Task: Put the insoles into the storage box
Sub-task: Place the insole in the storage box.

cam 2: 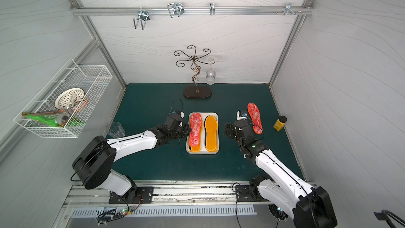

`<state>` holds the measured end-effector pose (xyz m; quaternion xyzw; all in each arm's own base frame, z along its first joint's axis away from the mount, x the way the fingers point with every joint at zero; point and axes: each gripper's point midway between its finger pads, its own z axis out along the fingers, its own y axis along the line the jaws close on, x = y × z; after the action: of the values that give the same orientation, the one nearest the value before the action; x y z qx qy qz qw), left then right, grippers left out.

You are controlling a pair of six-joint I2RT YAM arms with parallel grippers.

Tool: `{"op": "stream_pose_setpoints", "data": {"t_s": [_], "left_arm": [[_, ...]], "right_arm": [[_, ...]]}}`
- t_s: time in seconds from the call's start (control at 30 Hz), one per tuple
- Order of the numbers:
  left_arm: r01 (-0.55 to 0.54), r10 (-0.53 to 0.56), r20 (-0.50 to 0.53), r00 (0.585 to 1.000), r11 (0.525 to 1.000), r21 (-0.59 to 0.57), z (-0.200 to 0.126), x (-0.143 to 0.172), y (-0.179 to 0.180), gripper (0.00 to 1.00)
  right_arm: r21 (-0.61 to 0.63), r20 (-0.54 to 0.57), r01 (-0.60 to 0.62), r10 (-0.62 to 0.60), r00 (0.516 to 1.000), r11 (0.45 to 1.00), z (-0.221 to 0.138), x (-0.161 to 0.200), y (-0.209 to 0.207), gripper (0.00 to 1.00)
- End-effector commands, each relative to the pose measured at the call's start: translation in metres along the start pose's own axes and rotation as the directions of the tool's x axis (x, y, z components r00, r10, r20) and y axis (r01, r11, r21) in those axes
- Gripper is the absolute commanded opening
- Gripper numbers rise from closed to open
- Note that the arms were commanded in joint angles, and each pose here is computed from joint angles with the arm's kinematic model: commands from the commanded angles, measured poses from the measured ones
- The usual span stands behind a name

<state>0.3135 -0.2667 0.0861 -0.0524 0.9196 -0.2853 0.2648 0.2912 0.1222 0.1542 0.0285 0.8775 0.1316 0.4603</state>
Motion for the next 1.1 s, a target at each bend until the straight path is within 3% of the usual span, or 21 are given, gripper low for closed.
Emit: {"op": "stream_pose_setpoints", "data": {"t_s": [0.0,0.73,0.93,1.07], "left_arm": [[0.015,-0.015,0.028,0.999,1.0,0.015,0.006,-0.003,-0.003,0.0],[0.027,-0.027,-0.01,1.0,0.998,-0.062,0.001,0.016,0.012,0.0],[0.01,-0.011,-0.012,1.0,0.996,-0.087,-0.004,0.014,0.014,0.27],[0.004,-0.004,-0.004,1.0,0.997,-0.076,-0.01,0.012,0.011,0.32]], "right_arm": [[0.02,-0.011,-0.002,0.002,1.0,1.0,0.002,0.002,-0.004,0.86],[0.033,-0.022,0.004,-0.004,1.0,0.999,0.004,0.003,-0.005,0.86],[0.031,-0.02,0.003,-0.002,1.0,1.0,0.004,0.003,-0.005,0.86],[0.03,-0.023,0.006,-0.005,1.0,1.0,0.005,0.003,-0.005,0.86]]}}
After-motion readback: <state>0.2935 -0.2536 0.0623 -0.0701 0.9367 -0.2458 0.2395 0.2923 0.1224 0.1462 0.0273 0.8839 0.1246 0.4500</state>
